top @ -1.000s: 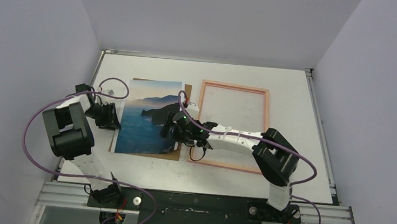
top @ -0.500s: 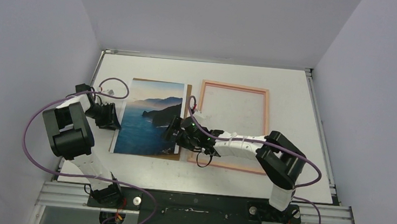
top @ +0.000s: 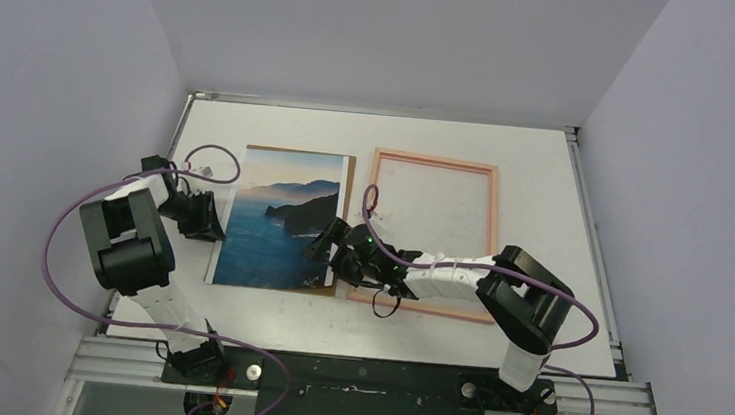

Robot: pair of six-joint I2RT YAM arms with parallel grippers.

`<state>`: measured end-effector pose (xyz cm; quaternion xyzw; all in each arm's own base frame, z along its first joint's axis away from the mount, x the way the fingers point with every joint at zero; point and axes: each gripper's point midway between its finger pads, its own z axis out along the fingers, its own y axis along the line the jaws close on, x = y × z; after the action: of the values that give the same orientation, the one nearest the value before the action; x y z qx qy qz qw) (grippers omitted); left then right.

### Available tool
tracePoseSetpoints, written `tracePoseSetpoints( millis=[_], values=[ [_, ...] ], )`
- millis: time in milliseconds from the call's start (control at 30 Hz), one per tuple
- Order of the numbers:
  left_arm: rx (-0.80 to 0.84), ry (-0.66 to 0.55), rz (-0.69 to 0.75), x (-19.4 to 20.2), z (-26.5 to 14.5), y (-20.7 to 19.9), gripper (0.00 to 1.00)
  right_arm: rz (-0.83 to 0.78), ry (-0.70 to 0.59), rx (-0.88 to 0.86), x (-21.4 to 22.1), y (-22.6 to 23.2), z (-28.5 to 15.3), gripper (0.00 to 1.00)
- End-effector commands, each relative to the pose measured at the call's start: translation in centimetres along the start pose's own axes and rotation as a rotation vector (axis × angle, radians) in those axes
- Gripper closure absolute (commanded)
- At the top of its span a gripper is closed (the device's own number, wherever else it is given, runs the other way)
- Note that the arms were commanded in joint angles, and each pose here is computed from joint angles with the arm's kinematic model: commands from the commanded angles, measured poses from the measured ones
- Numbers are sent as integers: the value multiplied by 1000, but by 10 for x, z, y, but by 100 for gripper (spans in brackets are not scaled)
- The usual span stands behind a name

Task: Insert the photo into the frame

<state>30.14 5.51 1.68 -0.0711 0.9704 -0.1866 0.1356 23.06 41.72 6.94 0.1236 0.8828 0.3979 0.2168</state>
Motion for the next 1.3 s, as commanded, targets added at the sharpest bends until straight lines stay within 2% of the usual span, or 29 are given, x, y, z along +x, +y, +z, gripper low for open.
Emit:
tracePoseSetpoints(
  millis=[0,200,300,400,500,533,600,767,900,1100,1267],
  values=[
    [33,18,5,2,2,-7,74,58,-27,-168,-12,41,-11,3],
    [38,21,3,2,3,-7,74,39,-37,-148,-15,43,-9,1],
    [42,24,0,2,2,-8,75,15,-35,-119,-16,42,-2,11],
    [50,23,-4,1,-1,-9,75,-16,-36,-83,-17,41,4,28],
    [60,9,-10,-4,-9,-11,67,-50,-44,-57,-21,41,4,60],
    [59,0,-5,-6,-13,-12,66,-65,-52,-49,-24,43,4,68],
    [56,-19,6,-11,-22,-14,60,-101,-52,-34,-27,47,3,76],
    [76,-64,20,-25,-54,-24,40,-208,-114,-28,-47,68,-6,83],
    [98,-117,40,-39,-90,-35,32,-373,-190,-11,-78,104,-30,89],
    [127,-178,72,-52,-126,-53,30,-678,-364,89,-149,157,-115,92],
    [145,-184,62,-50,-128,-58,30,-811,-508,301,-199,155,-214,95]
  ],
)
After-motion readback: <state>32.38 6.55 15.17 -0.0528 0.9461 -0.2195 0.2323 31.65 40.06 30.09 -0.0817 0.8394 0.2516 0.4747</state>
